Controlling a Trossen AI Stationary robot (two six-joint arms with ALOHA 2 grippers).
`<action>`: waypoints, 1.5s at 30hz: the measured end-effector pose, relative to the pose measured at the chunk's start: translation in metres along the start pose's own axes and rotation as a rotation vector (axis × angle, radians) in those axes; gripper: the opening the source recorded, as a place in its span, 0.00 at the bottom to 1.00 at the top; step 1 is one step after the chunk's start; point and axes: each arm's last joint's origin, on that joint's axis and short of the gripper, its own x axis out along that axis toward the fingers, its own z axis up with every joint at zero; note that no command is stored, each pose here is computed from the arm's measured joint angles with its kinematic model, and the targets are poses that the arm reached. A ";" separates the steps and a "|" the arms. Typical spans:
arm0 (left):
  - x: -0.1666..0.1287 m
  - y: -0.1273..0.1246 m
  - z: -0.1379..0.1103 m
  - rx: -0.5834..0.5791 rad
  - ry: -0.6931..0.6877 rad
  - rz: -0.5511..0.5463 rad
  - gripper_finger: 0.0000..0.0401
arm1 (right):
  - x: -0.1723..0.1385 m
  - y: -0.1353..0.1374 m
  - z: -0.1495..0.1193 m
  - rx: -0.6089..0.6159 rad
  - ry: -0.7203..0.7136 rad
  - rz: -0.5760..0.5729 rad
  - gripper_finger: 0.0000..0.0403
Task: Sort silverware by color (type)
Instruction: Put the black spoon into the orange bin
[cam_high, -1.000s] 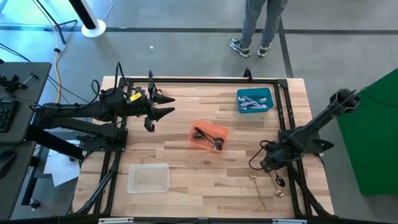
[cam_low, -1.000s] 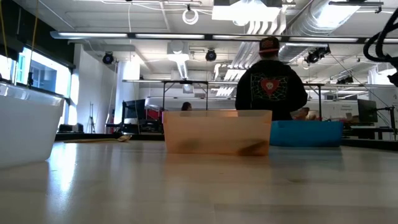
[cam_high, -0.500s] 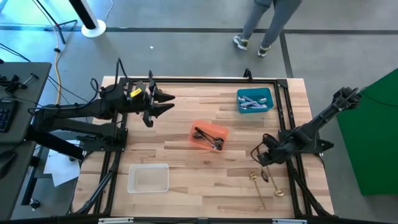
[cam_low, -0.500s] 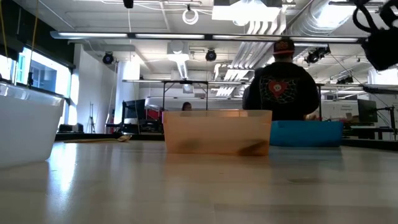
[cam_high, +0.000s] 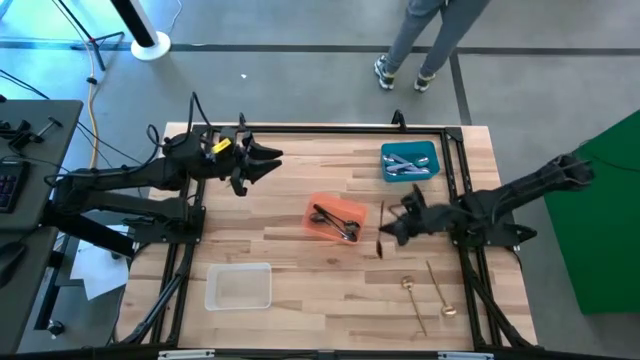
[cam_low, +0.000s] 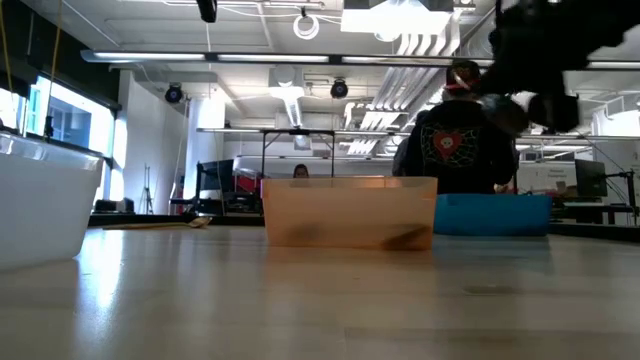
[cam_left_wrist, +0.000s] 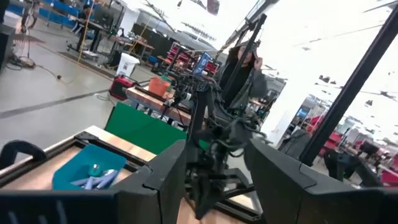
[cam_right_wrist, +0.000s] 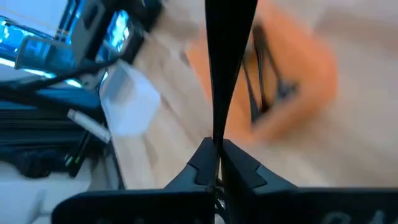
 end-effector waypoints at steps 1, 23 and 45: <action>0.001 0.000 0.000 -0.008 -0.003 -0.003 0.40 | 0.001 0.003 0.008 -0.031 -0.029 0.000 0.00; 0.039 -0.006 0.003 0.179 0.069 -0.063 0.40 | 0.018 0.117 0.160 -0.716 -0.223 0.070 0.00; 0.039 -0.005 0.002 0.285 0.084 -0.060 0.40 | 0.032 0.119 0.161 -0.760 -0.191 0.092 0.00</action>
